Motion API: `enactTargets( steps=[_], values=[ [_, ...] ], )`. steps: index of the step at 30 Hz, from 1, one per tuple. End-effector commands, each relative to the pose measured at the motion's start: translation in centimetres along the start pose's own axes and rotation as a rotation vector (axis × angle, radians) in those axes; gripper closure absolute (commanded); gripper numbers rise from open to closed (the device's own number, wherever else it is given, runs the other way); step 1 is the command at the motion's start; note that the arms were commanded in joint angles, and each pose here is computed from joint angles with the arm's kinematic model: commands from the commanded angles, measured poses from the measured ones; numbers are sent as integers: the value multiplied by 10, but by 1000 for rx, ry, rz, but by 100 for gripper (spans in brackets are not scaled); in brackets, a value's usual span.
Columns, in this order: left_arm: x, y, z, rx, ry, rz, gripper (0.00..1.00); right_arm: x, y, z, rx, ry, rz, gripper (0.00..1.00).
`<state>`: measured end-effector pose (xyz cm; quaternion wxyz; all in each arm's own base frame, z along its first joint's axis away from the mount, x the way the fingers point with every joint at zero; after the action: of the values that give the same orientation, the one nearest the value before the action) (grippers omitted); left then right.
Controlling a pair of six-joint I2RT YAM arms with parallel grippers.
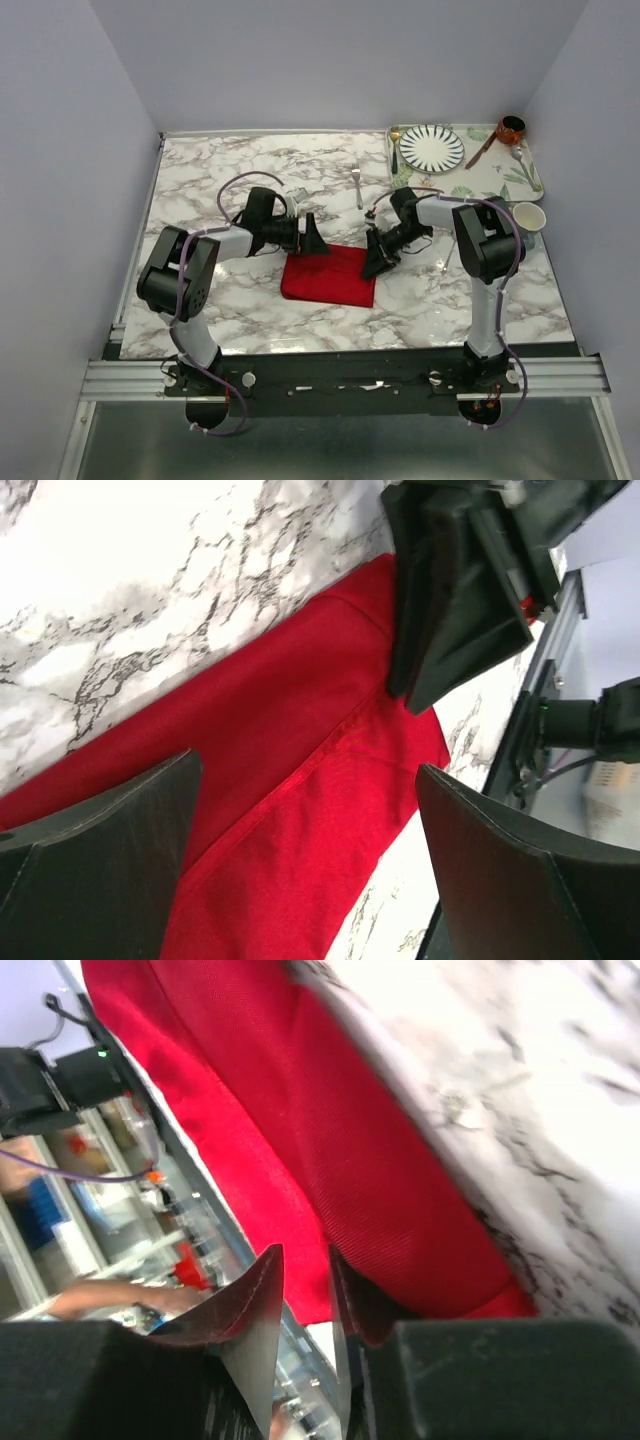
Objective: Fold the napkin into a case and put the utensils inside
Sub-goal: Smooth out the 2/3-rectangle-folded napkin at the center of the board.
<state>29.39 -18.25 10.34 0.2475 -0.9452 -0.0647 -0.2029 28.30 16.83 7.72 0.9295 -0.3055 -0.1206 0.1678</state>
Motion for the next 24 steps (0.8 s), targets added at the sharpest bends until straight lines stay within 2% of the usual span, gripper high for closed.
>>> enactTargets(
  steps=[1, 2, 3, 5, 6, 7, 8, 9, 10, 11, 12, 13, 14, 15, 18, 24],
  values=[
    [3, -22, -23, 99, 239, -34, 1, -3, 9, -28, -170, -10, 62, 68],
    [-2, -28, -22, 146, 260, -13, 1, -4, 10, -31, -181, -4, 70, 69],
    [0, -40, -31, 160, 396, -26, 1, -5, 10, -33, -193, -2, 76, 69],
    [-13, -53, -36, 207, 545, 23, 1, -8, 10, -35, -210, 1, 85, 70],
    [-21, -65, -43, 254, 653, 15, 1, -9, 10, -35, -212, 3, 85, 70],
    [-27, -71, -42, 277, 838, 48, 1, -10, 11, -35, -209, 6, 90, 70],
    [-43, -68, -50, 265, 937, 96, 1, -9, 11, -35, -213, 5, 89, 70],
    [-61, -73, -41, 319, 1013, 140, 3, -9, 11, -35, -213, 5, 89, 70],
    [-65, -80, -51, 314, 1150, 121, 6, -9, 10, -36, -217, 2, 91, 70],
    [-73, -81, -52, 324, 1211, 137, 13, -9, 10, -36, -221, -1, 93, 70],
    [-91, -76, -52, 300, 1267, 181, 17, -9, 9, -36, -224, -4, 94, 70],
    [-93, -79, -54, 330, 1309, 172, 22, -9, 9, -36, -227, -6, 96, 70],
    [-97, -76, -55, 331, 1345, 181, 33, -10, 10, -36, -225, -8, 98, 70],
    [-107, -70, -59, 307, 1385, 203, 37, -10, 10, -36, -221, -3, 100, 70],
    [-117, -61, -56, 354, 1453, 221, 38, -10, 11, -37, -219, -4, 102, 70],
    [-132, -42, -50, 343, 1560, 256, 36, -10, 9, -36, -220, -7, 101, 70]
  ],
)
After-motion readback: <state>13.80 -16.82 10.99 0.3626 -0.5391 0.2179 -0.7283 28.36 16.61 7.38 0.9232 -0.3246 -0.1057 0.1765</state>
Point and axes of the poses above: each gripper's point midway between its finger pads, its own y axis out along the fingers, its own z axis along the line the jaws close on, x = y × z, the point moved 9 cm from there along -y, back along the fingers, and after that the axes turned 7 degrees about -y, right-handed, at the moved point
